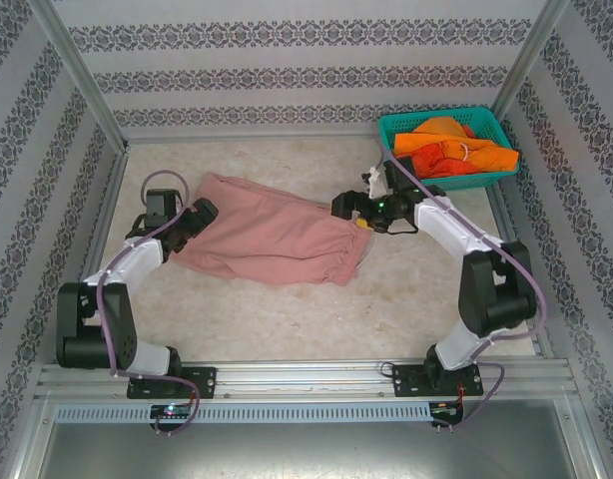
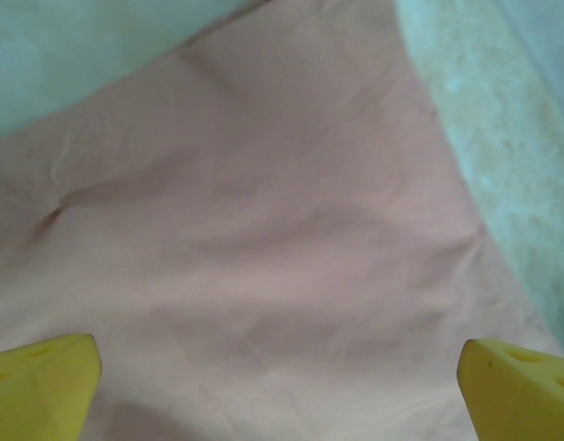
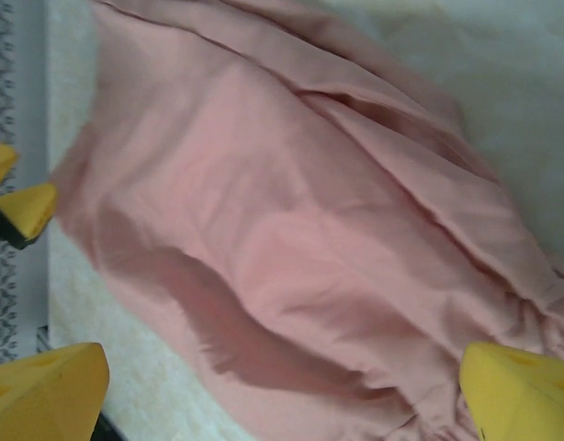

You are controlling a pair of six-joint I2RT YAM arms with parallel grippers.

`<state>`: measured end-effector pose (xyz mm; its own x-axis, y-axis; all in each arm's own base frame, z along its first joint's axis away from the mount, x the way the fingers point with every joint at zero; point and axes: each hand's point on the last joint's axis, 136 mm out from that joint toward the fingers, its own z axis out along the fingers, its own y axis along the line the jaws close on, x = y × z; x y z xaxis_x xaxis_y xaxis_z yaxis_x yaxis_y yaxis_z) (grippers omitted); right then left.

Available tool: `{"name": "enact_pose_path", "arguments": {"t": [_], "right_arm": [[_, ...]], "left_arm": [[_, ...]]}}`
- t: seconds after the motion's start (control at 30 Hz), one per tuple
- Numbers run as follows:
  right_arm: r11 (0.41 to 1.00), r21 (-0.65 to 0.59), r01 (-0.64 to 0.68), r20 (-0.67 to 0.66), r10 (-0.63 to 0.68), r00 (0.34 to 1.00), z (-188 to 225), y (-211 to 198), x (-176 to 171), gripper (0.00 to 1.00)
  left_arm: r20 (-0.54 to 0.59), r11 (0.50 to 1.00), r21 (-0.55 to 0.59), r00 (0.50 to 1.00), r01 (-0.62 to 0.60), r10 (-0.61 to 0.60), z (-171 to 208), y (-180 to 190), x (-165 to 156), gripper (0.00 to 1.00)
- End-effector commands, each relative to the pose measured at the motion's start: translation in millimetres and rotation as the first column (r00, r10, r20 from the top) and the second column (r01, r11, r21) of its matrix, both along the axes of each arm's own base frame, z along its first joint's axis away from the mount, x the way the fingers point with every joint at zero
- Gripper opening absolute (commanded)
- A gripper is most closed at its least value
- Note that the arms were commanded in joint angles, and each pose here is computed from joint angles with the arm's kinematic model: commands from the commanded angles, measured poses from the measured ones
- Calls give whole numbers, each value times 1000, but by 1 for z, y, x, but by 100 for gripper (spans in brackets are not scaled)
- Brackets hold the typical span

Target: Fold and stack the shorts

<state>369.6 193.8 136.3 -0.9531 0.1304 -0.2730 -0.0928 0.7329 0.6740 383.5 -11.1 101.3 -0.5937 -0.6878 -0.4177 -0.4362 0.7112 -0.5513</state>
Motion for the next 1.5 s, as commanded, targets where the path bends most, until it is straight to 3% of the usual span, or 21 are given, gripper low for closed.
{"name": "enact_pose_path", "arguments": {"t": [0.0,0.23,0.43,0.6,0.77,0.9,1.07,1.27,1.47], "right_arm": [[997,-63,38,-44,-41,998,-28,-8,8,98],[993,-109,45,-155,-62,986,-84,-22,14,98],[993,-105,50,29,-47,998,-23,-26,18,98],[988,-126,89,270,-53,961,54,-46,-3,98],[976,-124,177,347,-125,930,75,-73,-33,98],[953,-102,284,306,-241,921,58,-99,-51,98],[946,-30,323,225,-309,924,37,-106,-61,98],[952,47,304,99,-307,946,5,-90,-57,97],[952,16,307,-33,-306,951,-33,-67,-48,93]], "left_arm": [[36,1000,15,999,25,-26,-1,-4,7,100],[13,999,40,1000,16,-16,-6,0,-2,100],[201,993,106,977,55,-76,78,-4,-5,100],[405,960,161,872,227,-274,164,-61,-13,93],[472,856,148,725,495,-501,187,-166,-21,79],[394,741,110,655,663,-645,158,-249,-27,62],[294,657,-14,631,754,-718,99,-316,-23,49],[138,675,-102,683,730,-717,7,-339,-7,42],[-45,746,-101,746,658,-664,-72,-314,-8,39]]}}
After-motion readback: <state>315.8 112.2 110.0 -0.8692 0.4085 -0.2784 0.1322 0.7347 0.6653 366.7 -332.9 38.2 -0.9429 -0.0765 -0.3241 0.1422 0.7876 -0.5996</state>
